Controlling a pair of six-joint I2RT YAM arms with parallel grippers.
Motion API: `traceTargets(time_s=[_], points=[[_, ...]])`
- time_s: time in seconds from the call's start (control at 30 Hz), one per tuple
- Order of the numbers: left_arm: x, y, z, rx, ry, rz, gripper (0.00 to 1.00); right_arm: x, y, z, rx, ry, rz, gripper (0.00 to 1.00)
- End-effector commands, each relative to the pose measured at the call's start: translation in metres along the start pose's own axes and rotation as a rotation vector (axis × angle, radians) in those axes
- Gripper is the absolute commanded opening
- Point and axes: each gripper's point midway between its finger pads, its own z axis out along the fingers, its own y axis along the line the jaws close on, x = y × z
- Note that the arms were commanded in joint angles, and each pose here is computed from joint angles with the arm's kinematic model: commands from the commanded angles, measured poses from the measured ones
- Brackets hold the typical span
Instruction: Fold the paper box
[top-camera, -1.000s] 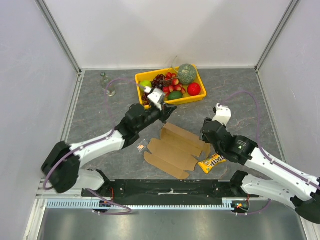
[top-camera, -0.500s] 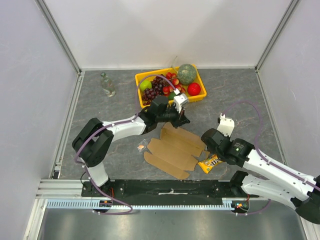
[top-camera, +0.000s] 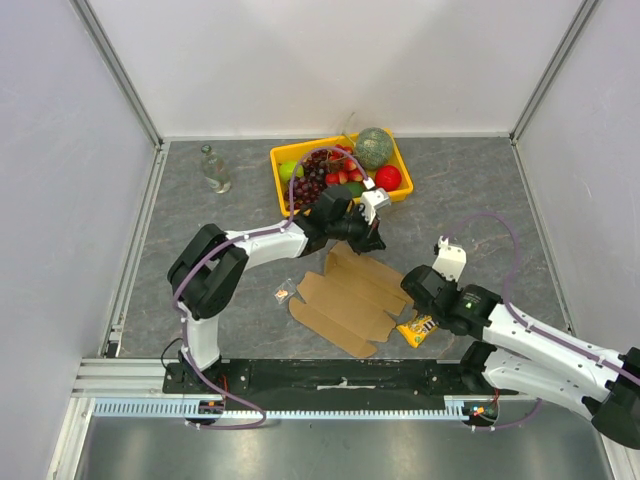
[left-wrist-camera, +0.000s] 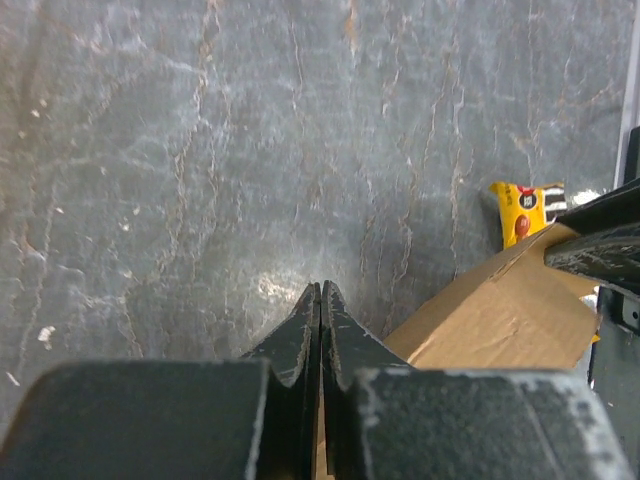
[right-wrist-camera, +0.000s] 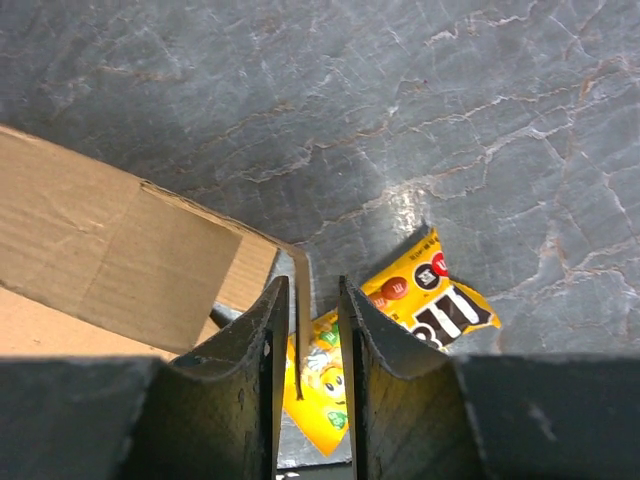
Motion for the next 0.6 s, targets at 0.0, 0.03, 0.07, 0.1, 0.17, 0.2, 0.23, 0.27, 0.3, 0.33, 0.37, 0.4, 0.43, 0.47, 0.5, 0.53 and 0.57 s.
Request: traceTargets(time_s=[0.0,0.03,0.07,0.1,0.17,0.2,0.23,0.27,0.3,0.33,0.37,0.4,0.43,0.47,0.5,0.53,0.57], points=[[0.0,-0.002,0.004,0.042,0.02,0.029,0.02,-0.009,0.014,0.003,-0.049,-0.041,0.029,0.31],[0.002,-0.002,0.005,0.045,0.026,0.025,0.02,-0.009,0.015,0.003,-0.055,-0.038,0.03,0.28],[0.004,-0.003,0.006,0.05,0.034,0.022,0.02,-0.008,0.016,0.004,-0.058,-0.039,0.028,0.26],[0.006,-0.002,0.007,0.053,0.041,0.042,0.02,-0.008,0.016,0.004,-0.059,-0.04,0.029,0.23],[0.01,-0.003,0.007,0.056,0.053,0.039,0.02,-0.007,0.016,0.005,-0.061,-0.041,0.02,0.18],[0.013,-0.001,0.006,0.052,0.059,0.035,0.02,-0.008,0.018,0.006,-0.069,-0.045,0.015,0.15],[0.016,-0.002,0.006,0.053,0.066,0.032,0.02,-0.008,0.018,0.007,-0.073,-0.05,0.009,0.13],[0.017,0.001,0.004,0.041,0.068,0.03,0.02,-0.008,0.018,0.008,-0.074,-0.055,-0.005,0.11],[0.019,0.001,0.002,0.035,0.072,0.027,0.02,-0.01,0.017,0.009,-0.074,-0.068,-0.01,0.08],[0.022,0.002,0.001,0.028,0.078,0.022,0.02,-0.012,0.017,0.01,-0.07,-0.081,-0.014,0.07],[0.023,0.004,-0.002,0.018,0.079,0.02,0.02,-0.014,0.016,0.011,-0.064,-0.095,-0.023,0.05],[0.025,0.006,-0.004,0.009,0.083,0.011,0.02,-0.018,0.017,0.011,-0.063,-0.111,-0.032,0.03],[0.026,0.009,-0.007,-0.004,0.082,0.004,0.02,-0.021,0.017,0.012,-0.06,-0.127,-0.04,0.02],[0.028,0.011,-0.01,-0.016,0.085,-0.005,0.02,-0.025,0.018,0.012,-0.059,-0.144,-0.05,0.0],[0.028,0.014,-0.014,-0.03,0.083,-0.013,0.02,-0.029,0.018,0.012,-0.057,-0.163,-0.064,0.0],[0.028,0.018,-0.018,-0.043,0.08,-0.02,0.02,-0.034,0.019,0.012,-0.056,-0.182,-0.082,0.0],[0.028,0.021,-0.023,-0.057,0.075,-0.022,0.02,-0.039,0.022,0.012,-0.059,-0.2,-0.105,0.0]])
